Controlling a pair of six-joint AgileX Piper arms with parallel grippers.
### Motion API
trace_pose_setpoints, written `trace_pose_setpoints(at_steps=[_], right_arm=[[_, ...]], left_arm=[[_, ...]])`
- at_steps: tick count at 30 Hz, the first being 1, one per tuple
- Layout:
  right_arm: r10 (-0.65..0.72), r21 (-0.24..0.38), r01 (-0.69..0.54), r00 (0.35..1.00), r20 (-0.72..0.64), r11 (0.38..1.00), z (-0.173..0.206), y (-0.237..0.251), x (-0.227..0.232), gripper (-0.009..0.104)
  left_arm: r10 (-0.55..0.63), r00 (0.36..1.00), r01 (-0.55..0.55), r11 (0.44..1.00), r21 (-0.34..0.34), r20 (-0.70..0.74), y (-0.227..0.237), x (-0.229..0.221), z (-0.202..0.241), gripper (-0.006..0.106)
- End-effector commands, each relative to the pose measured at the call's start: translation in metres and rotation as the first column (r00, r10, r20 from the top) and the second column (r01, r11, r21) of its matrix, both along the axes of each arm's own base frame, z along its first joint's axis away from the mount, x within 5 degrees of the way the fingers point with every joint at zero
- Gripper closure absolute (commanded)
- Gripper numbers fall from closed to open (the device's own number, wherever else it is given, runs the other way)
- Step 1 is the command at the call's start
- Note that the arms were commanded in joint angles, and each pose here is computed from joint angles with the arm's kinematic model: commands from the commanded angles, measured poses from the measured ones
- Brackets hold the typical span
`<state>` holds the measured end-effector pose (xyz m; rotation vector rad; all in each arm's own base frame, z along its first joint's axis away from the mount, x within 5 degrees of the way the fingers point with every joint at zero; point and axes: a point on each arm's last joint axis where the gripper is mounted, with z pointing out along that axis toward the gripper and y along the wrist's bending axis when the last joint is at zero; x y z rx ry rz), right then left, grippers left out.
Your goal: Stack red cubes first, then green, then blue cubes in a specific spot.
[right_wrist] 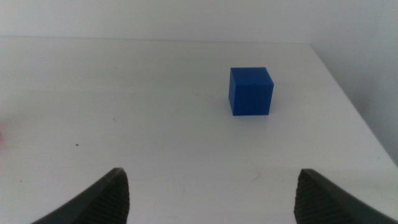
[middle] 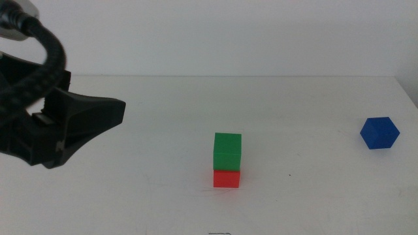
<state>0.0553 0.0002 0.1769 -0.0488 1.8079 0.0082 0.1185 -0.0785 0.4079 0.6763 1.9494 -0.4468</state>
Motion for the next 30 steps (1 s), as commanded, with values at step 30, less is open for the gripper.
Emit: trace_pose_setpoints(at_steps=[30], right_arm=[[0.021, 0.114, 0.058, 0.805, -0.593, 0.992, 0.145, 0.013, 0.086, 0.027]], left_arm=[[0.017, 0.997, -0.012, 0.998, -0.066, 0.075, 0.000, 0.000, 0.015, 0.007]])
